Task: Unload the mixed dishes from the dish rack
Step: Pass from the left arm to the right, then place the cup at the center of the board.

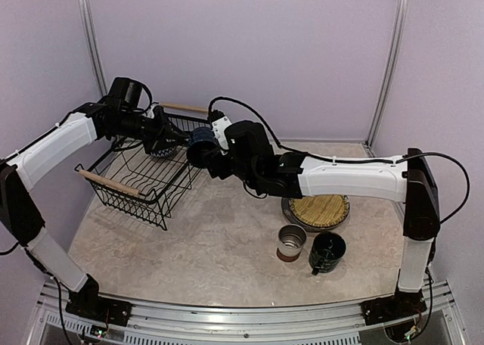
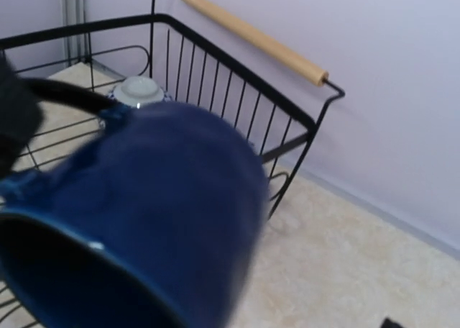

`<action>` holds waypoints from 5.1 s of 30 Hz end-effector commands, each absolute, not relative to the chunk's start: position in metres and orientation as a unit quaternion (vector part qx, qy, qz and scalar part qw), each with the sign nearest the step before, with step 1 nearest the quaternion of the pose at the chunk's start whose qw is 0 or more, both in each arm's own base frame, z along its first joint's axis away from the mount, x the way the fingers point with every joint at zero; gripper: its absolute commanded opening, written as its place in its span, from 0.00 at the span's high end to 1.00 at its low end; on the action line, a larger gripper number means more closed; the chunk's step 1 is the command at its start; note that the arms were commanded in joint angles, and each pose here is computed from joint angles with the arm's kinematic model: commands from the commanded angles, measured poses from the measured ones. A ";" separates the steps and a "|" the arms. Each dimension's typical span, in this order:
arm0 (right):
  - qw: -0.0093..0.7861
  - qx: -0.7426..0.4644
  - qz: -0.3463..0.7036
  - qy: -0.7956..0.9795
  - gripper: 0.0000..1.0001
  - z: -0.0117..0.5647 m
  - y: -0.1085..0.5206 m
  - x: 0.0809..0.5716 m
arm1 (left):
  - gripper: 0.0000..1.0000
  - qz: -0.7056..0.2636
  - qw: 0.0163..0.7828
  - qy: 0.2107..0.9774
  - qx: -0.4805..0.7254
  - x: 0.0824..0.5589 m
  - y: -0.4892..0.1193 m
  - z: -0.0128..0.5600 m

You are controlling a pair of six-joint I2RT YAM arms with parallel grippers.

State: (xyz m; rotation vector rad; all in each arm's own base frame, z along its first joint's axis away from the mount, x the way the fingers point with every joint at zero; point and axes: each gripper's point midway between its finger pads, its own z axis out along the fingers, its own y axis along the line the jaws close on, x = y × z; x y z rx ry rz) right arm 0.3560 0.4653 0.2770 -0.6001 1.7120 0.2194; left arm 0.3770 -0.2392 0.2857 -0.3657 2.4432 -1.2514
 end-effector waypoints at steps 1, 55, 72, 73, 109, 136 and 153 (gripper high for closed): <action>0.636 -0.236 0.033 0.734 0.18 0.268 0.460 0.365 | 1.00 -0.502 0.220 0.832 -0.088 0.366 -0.256 0.334; 0.581 -0.175 0.065 0.792 1.00 0.248 0.402 0.337 | 0.01 -0.380 0.406 0.830 0.049 0.354 -0.204 0.376; 0.333 -0.211 0.126 0.911 1.00 0.157 0.416 0.280 | 0.01 -0.283 0.539 0.792 0.042 0.345 -0.132 0.395; 0.317 -0.215 0.131 0.914 1.00 0.156 0.421 0.277 | 0.01 -0.281 0.542 0.791 0.044 0.343 -0.131 0.396; 0.070 -0.291 -0.018 0.954 1.00 0.070 0.369 0.223 | 0.01 -0.305 0.540 0.783 0.037 0.343 -0.126 0.394; 0.104 -0.278 -0.022 0.955 0.49 0.086 0.366 0.220 | 0.01 -0.307 0.523 0.795 0.022 0.357 -0.122 0.377; 0.232 -0.237 0.050 0.942 0.17 0.147 0.373 0.238 | 0.01 -0.272 0.495 0.825 -0.006 0.385 -0.107 0.340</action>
